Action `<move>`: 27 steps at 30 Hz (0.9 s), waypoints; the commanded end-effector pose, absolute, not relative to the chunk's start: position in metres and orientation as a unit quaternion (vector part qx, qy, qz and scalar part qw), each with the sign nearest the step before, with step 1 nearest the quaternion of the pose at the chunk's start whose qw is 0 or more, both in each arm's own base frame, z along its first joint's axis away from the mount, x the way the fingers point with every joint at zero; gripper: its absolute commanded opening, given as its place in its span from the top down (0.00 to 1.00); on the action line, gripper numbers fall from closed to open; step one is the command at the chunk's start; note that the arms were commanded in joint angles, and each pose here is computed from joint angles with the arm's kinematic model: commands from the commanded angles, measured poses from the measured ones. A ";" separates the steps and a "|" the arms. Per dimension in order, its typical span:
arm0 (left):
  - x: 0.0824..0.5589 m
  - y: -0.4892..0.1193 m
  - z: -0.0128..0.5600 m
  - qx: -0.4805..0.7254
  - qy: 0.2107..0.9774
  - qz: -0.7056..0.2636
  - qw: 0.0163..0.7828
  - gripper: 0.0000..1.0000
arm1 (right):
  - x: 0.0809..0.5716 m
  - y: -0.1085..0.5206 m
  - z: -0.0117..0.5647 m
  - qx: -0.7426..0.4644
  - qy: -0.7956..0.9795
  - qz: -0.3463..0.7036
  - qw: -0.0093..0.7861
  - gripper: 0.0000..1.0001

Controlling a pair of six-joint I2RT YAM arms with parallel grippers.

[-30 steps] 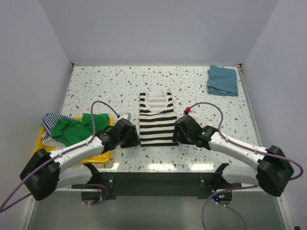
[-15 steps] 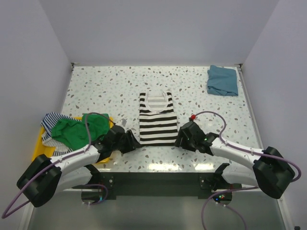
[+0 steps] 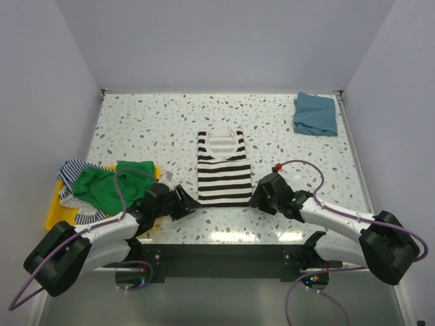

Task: Fold and stack the tank tops
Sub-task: Fold the tank top

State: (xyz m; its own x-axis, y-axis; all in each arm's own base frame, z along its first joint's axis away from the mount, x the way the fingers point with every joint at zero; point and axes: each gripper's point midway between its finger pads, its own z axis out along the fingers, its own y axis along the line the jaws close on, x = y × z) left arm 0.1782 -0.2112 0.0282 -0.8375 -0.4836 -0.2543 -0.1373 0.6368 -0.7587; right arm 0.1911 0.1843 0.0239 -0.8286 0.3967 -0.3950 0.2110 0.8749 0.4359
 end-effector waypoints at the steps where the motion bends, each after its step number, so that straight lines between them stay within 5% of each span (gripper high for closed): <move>1: 0.177 -0.210 0.022 -0.190 0.871 -0.396 0.219 0.48 | 0.194 0.186 0.018 0.182 0.932 0.200 0.243 0.48; 15: 0.182 -0.208 0.008 -0.216 0.874 -0.382 0.206 0.52 | 0.194 0.191 0.002 0.189 0.935 0.202 0.224 0.58; 27: 0.181 -0.208 -0.011 -0.203 0.900 -0.338 0.185 0.71 | 0.194 0.184 -0.003 0.184 0.938 0.183 0.231 0.73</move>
